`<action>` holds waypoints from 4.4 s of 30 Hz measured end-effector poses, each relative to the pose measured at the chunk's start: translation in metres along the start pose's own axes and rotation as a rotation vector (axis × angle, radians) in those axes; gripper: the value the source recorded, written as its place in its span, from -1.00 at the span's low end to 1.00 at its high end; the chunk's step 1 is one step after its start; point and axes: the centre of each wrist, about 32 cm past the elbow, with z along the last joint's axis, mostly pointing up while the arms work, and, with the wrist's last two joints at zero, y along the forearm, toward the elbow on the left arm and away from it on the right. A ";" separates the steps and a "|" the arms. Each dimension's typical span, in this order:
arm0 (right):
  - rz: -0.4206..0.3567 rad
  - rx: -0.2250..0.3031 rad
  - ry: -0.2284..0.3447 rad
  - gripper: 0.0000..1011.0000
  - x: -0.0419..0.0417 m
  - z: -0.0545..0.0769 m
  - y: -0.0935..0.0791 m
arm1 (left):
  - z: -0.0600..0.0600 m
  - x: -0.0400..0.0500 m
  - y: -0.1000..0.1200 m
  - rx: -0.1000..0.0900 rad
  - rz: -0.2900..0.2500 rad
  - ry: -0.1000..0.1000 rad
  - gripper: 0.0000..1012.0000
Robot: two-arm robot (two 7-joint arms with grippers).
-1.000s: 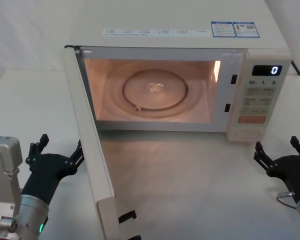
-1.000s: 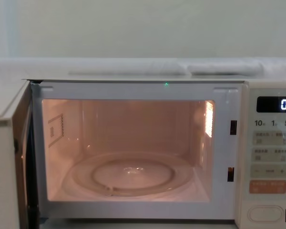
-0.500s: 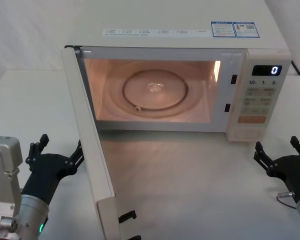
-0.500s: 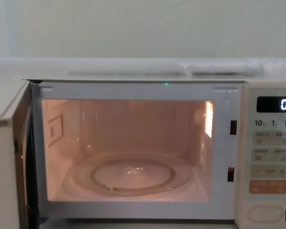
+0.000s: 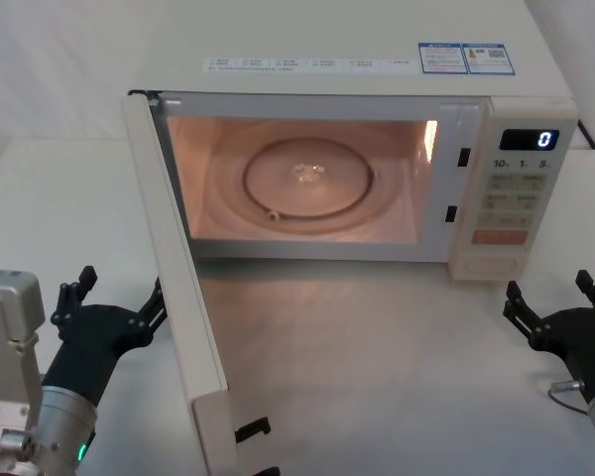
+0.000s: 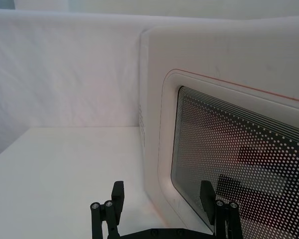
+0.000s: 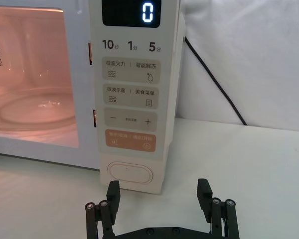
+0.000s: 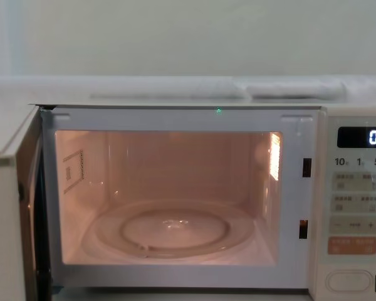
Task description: Press the button to open the microwave door with one hand; close the microwave door with the other hand.
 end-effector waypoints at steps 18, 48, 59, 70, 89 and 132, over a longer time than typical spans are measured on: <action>0.000 0.000 0.000 0.98 0.0000 0.000 0.000 | 0.000 0.0000 0.000 0.000 0.000 0.000 0.57; 0.000 0.000 0.000 0.98 0.0000 0.000 0.000 | 0.000 0.0000 0.000 0.000 0.000 0.000 -1.00; 0.000 0.000 0.000 0.98 0.0000 0.000 0.000 | 0.000 0.0000 0.000 0.000 0.000 0.000 -1.00; 0.000 0.000 0.000 0.98 0.0000 0.000 0.000 | 0.001 -0.0004 0.000 0.000 0.000 -0.002 -1.00; 0.000 0.000 0.000 0.98 0.0000 0.000 0.000 | 0.012 0.0150 0.012 -0.026 -0.110 0.000 -1.00; 0.000 0.000 0.000 0.98 0.0000 0.000 0.000 | 0.047 0.0124 0.026 -0.101 -0.290 -0.006 -1.00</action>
